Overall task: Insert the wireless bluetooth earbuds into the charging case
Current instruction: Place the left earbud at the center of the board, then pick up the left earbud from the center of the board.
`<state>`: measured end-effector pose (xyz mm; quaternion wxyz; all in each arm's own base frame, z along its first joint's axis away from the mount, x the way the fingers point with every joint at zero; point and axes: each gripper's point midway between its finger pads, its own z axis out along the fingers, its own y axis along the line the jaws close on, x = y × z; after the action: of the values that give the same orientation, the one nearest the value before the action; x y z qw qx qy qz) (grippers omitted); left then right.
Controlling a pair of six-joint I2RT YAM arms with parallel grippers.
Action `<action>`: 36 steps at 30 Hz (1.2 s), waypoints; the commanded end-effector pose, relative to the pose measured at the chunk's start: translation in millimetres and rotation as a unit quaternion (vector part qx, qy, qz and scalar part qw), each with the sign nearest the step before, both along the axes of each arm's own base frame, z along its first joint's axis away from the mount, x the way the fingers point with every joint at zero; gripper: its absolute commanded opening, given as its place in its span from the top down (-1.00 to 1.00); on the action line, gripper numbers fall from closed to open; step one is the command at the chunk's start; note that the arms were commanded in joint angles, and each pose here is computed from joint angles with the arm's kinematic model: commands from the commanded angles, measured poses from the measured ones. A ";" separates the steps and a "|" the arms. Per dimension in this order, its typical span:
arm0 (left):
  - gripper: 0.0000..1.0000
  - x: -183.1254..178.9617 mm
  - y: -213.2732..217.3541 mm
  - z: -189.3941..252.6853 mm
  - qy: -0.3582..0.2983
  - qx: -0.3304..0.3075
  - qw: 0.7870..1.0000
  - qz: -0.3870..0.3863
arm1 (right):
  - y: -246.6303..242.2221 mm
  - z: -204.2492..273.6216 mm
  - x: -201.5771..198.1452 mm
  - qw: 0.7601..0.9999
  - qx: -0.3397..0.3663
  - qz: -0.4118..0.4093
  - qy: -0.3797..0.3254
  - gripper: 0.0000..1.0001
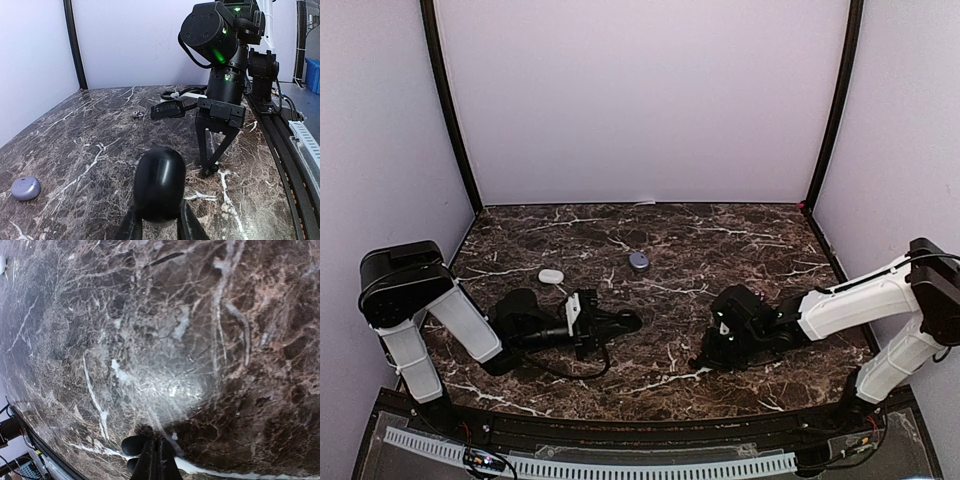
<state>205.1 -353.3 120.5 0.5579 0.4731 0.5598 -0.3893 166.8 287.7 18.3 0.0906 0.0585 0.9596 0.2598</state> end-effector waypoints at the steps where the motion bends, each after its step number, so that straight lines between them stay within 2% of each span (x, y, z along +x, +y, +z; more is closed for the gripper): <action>1: 0.67 -6.4 6.9 17.0 -0.025 -0.027 0.999 -0.007 | 12.9 -4.4 4.5 0.999 0.003 0.025 -0.028 0.95; 2: 0.67 -7.3 7.9 16.1 -0.026 -0.026 0.999 -0.007 | 18.0 -2.5 2.8 0.999 0.013 0.042 -0.031 0.90; 4: 0.67 -8.6 9.8 15.4 -0.030 -0.026 0.999 -0.006 | 24.9 1.7 -0.6 0.997 0.037 0.062 -0.036 0.45; 6: 0.67 -10.2 11.8 14.1 -0.032 -0.026 0.999 -0.006 | 31.5 8.6 -5.7 0.993 0.071 0.082 -0.043 0.27; 8: 0.67 -11.2 14.0 12.3 -0.034 -0.025 0.999 -0.005 | 33.0 14.1 -8.0 0.991 0.090 0.090 -0.051 0.18; 12: 0.67 -12.8 17.3 11.9 -0.040 -0.029 0.999 -0.003 | 33.9 26.0 -8.8 0.985 0.106 0.112 -0.076 0.18; 16: 0.67 -13.5 18.8 12.4 -0.040 -0.035 0.999 -0.003 | 28.7 39.3 -2.7 0.979 0.092 0.137 -0.122 0.18; 23: 0.66 -13.4 22.6 14.8 -0.042 -0.044 0.998 0.000 | 5.3 65.2 24.6 0.954 -0.024 0.185 -0.235 0.24; 27: 0.66 -12.9 23.5 15.7 -0.042 -0.047 0.998 0.001 | -3.8 98.2 47.8 0.924 -0.068 0.187 -0.327 0.28; 31: 0.66 -13.5 23.9 16.1 -0.042 -0.048 0.998 -0.001 | -3.6 115.8 52.0 0.861 -0.080 0.248 -0.438 0.19; 33: 0.66 -13.5 24.0 15.6 -0.043 -0.047 0.998 -0.001 | 0.1 114.7 48.0 0.827 -0.093 0.300 -0.466 0.20; 34: 0.66 -13.3 23.8 15.6 -0.044 -0.047 0.998 -0.002 | 0.1 113.4 48.7 0.817 -0.105 0.314 -0.471 0.41; 35: 0.66 -13.2 23.5 15.1 -0.043 -0.047 0.998 -0.002 | 0.7 110.9 49.1 0.812 -0.117 0.329 -0.468 0.52; 36: 0.66 -13.2 23.2 15.6 -0.044 -0.048 0.998 -0.003 | 1.9 108.3 48.0 0.807 -0.126 0.348 -0.460 0.47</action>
<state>195.0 -331.5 118.4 0.5784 0.4697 0.5446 -0.3851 209.8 286.0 127.3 0.4110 -0.3179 0.8288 0.2077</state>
